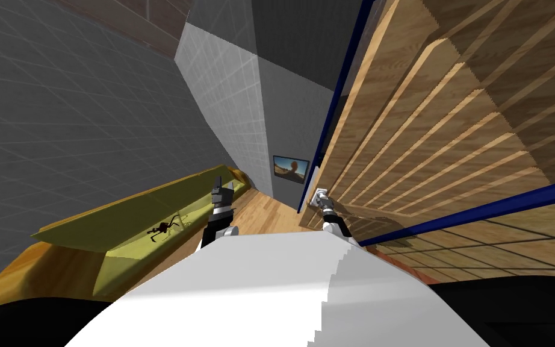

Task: Pull the door open

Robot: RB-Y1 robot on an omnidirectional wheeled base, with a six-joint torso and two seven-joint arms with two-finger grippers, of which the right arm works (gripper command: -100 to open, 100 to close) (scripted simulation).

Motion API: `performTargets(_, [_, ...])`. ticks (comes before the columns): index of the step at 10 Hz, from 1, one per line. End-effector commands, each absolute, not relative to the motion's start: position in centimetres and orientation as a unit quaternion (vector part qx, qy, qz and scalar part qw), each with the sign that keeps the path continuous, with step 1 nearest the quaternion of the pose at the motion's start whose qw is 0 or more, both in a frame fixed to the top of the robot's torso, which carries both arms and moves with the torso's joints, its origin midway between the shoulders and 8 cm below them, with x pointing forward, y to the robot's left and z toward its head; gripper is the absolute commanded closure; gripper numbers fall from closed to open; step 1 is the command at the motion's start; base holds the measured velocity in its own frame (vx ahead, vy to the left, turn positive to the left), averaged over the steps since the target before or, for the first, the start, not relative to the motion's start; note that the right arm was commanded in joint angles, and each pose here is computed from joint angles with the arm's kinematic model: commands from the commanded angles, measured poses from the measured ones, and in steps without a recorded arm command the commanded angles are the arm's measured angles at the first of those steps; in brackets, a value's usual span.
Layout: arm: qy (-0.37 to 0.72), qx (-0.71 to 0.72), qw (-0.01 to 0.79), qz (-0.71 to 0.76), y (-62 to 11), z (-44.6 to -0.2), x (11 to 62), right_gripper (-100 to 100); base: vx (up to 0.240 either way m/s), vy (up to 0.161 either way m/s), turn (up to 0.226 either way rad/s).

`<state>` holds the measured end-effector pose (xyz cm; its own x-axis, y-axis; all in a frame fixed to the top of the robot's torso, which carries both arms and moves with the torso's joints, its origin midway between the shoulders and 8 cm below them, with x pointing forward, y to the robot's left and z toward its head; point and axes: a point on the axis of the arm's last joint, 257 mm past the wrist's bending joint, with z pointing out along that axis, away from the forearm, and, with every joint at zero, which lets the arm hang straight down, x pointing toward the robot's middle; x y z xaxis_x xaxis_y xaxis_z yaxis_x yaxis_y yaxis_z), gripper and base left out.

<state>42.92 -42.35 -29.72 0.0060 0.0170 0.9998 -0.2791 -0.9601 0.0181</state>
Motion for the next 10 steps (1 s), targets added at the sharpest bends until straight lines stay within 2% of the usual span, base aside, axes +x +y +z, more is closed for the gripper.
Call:
performTargets(1, [-0.089,0.701,0.096,0.701,-42.1,-29.7,42.6,100,-0.229,-0.057,0.232])
performTargets(4, [-0.083,0.702,0.085,0.702,-42.0,-29.6,42.2,100,-0.250,-0.070,0.168])
performTargets(7, [-0.076,0.707,0.078,0.699,-41.7,-30.1,41.7,100,-0.166,-0.016,0.108])
performTargets(10, [-0.067,0.706,0.069,0.702,-41.5,-29.9,41.2,100,-0.236,-0.040,0.142])
